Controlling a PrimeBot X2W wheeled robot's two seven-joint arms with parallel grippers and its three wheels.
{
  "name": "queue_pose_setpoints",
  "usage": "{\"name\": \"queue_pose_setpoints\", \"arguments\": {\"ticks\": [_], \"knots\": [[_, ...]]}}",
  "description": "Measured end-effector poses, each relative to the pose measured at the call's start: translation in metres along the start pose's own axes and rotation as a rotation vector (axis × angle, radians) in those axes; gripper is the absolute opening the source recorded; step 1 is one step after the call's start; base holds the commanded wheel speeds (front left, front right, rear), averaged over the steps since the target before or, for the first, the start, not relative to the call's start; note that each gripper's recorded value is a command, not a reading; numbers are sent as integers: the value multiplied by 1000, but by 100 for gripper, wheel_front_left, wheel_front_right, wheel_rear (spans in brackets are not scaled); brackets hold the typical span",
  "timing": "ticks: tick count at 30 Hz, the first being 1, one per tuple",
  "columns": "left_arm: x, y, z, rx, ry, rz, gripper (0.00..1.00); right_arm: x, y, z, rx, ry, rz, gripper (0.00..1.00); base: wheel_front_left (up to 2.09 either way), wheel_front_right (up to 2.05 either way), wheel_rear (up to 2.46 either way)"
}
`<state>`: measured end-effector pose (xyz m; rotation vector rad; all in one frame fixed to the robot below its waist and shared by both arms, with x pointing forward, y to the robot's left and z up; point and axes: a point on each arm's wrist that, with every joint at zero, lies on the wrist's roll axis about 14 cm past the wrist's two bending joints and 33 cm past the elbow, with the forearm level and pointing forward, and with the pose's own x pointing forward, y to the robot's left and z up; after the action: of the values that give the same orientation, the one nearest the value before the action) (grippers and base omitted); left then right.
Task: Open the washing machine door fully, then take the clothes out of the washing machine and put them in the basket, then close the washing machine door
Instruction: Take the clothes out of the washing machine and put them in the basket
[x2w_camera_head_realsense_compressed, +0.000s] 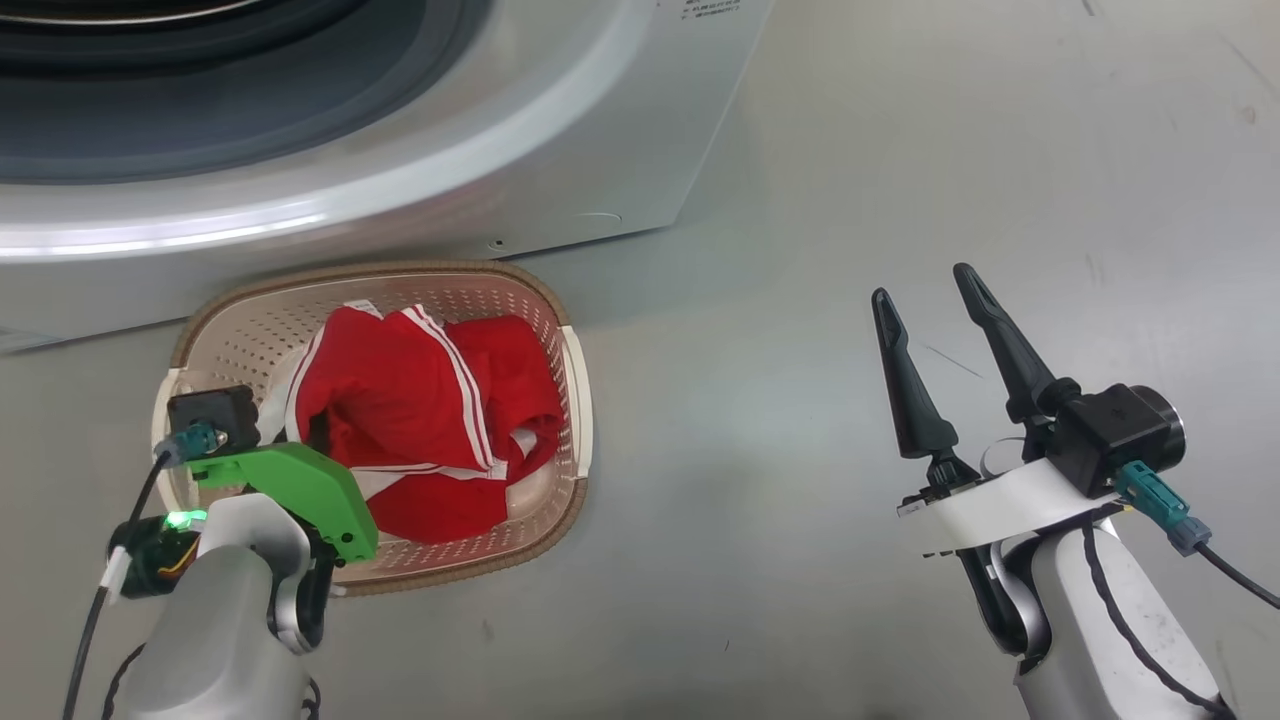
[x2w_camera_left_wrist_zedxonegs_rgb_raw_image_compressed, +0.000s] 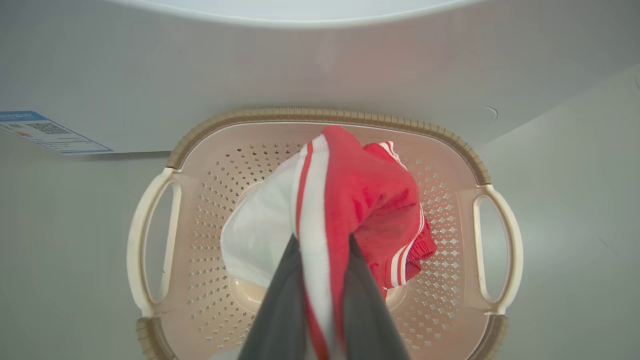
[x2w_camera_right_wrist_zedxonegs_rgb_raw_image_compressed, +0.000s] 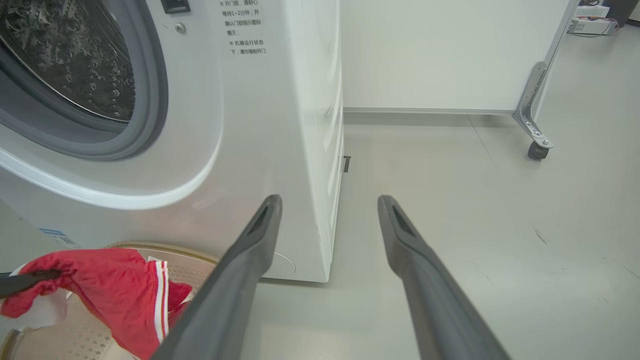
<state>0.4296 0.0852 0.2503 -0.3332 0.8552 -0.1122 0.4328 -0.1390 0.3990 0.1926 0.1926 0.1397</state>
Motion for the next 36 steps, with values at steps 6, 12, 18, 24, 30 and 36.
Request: {"name": "queue_pose_setpoints", "arguments": {"ticks": [6, 12, 18, 24, 30, 36], "knots": [[19, 8, -23, 26, 108, 18, 0, 5, -5, -8, 1, 19, -7, 100, 0, 0, 0], [27, 5, -60, 32, 252, -1, 0, 7, -13, -15, -1, 38, -27, 100, 0, 0, 0], [31, 6, -70, 23, 293, 3, 100, 6, -17, -21, 2, 55, -42, 100, 0, 0, 0], [32, 7, -66, 38, 274, 3, 100, 7, -20, -22, 1, 58, -50, 100, 0, 0, 0], [29, 12, -51, 57, 200, 15, 100, 8, -17, -18, 1, 48, -41, 100, 0, 0, 0], [22, 4, -14, 89, 25, -10, 100, 8, -14, -7, 0, 18, -36, 100, 0, 0, 0]]}}
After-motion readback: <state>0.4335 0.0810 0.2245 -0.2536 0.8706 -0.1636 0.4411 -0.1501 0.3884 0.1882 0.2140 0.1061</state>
